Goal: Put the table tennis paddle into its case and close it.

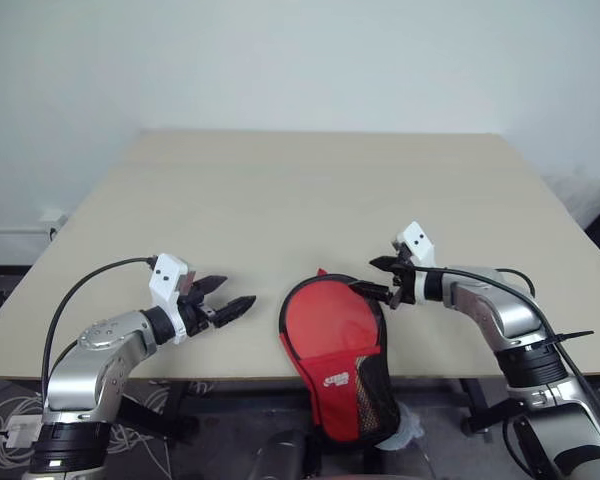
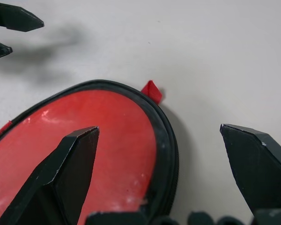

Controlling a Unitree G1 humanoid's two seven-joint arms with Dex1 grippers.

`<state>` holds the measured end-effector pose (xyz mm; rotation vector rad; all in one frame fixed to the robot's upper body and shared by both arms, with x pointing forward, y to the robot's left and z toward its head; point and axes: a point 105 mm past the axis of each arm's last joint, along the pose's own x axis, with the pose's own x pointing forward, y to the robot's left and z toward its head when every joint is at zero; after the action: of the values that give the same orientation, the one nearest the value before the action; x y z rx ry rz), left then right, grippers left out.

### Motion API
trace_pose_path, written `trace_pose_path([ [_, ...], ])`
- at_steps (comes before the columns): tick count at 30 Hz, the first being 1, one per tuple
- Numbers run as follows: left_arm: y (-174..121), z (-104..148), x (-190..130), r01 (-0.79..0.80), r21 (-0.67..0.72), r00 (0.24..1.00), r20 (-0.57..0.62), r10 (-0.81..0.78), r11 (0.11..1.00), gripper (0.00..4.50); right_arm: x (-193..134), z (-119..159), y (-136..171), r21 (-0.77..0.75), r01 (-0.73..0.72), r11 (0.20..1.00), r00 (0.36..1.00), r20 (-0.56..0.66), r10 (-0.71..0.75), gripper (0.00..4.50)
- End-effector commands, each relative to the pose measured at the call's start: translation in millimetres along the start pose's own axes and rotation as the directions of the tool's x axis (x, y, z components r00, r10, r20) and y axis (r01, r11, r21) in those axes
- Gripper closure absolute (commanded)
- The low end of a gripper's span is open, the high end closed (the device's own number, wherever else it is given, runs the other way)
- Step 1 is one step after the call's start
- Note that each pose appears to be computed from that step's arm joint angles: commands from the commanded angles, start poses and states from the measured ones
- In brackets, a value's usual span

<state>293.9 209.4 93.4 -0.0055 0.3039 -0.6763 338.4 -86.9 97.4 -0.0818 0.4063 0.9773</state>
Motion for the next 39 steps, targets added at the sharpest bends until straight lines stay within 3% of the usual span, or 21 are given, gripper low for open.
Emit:
trace_pose_path([
  [1,-1.5,16.2,-0.7,0.002,0.055,0.999,0.037,-0.004,0.999,0.04,-1.0,12.2,-4.8,-0.038,0.016,0.999,0.999,0.034,-0.015,0.00],
  [39,-4.8,13.5,9.9,0.039,0.042,0.999,0.029,-0.040,0.998,0.04,-9.8,2.8,2.6,-0.036,0.015,0.999,1.000,0.020,-0.014,0.00],
])
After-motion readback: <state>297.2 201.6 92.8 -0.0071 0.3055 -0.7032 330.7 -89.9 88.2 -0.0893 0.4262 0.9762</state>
